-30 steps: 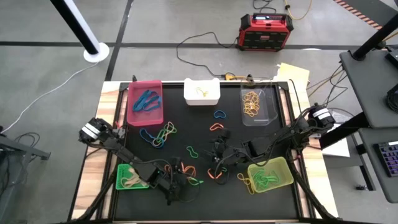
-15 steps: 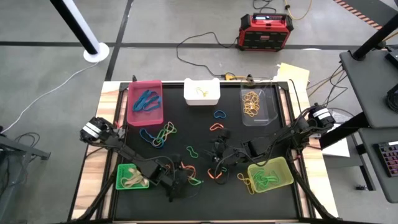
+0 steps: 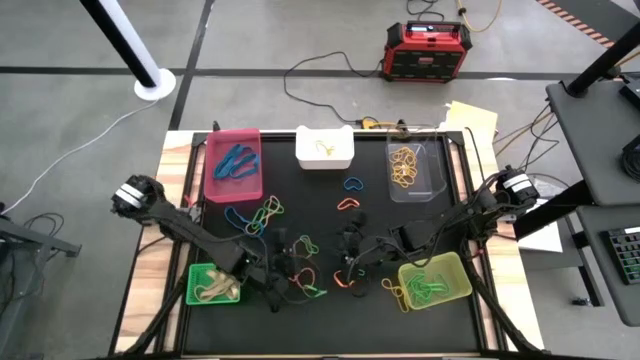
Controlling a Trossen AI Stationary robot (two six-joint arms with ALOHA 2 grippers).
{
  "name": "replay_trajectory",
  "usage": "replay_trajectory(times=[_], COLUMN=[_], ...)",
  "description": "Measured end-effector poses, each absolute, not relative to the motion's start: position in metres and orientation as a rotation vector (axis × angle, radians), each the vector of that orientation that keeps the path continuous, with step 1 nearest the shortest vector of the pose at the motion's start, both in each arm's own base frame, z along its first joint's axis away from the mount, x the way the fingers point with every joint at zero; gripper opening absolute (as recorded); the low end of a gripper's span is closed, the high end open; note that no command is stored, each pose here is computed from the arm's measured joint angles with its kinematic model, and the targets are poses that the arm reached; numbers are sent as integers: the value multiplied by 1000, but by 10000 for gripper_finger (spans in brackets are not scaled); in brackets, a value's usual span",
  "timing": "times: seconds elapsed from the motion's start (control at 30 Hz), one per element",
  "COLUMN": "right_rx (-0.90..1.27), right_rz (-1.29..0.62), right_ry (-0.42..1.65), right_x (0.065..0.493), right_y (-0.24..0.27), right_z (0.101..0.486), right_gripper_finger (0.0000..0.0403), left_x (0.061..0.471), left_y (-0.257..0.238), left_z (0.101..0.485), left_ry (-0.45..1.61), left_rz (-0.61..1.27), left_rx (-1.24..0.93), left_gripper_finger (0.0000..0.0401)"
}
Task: Sort rubber bands into baskets
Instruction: Put the orange rubber band into the white bin
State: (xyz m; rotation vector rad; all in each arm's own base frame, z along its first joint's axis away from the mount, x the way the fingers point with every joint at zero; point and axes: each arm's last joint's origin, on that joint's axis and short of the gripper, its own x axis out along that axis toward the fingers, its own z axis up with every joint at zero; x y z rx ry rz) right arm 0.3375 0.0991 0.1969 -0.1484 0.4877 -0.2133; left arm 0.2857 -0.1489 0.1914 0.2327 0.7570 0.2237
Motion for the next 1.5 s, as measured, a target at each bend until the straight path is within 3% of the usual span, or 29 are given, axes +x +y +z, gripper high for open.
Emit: replay_trajectory(times=[0.33,0.57,0.7,0.8,0.97,1.27,1.5], right_rx=[-290,-379,-456,-494,-541,-513,-505], right_rz=[-32,-21,-123,-139,-114,-121,-132], right_ry=[430,402,426,424,443,440,449], right_x=[343,360,372,378,381,381,381], right_y=[106,110,111,113,115,115,111], right_z=[200,197,191,191,186,186,187], right_gripper_finger=[205,205,200,159,28,9,9], left_x=[284,286,287,287,287,287,280], left_y=[-134,-131,-131,-132,-131,-126,-121], left_z=[218,228,228,228,227,227,233], left_ry=[691,650,650,648,648,642,660], left_rz=[236,196,177,176,176,252,269], left_rx=[175,100,96,92,97,90,142], left_gripper_finger=[0,0,0,0,0,5,67])
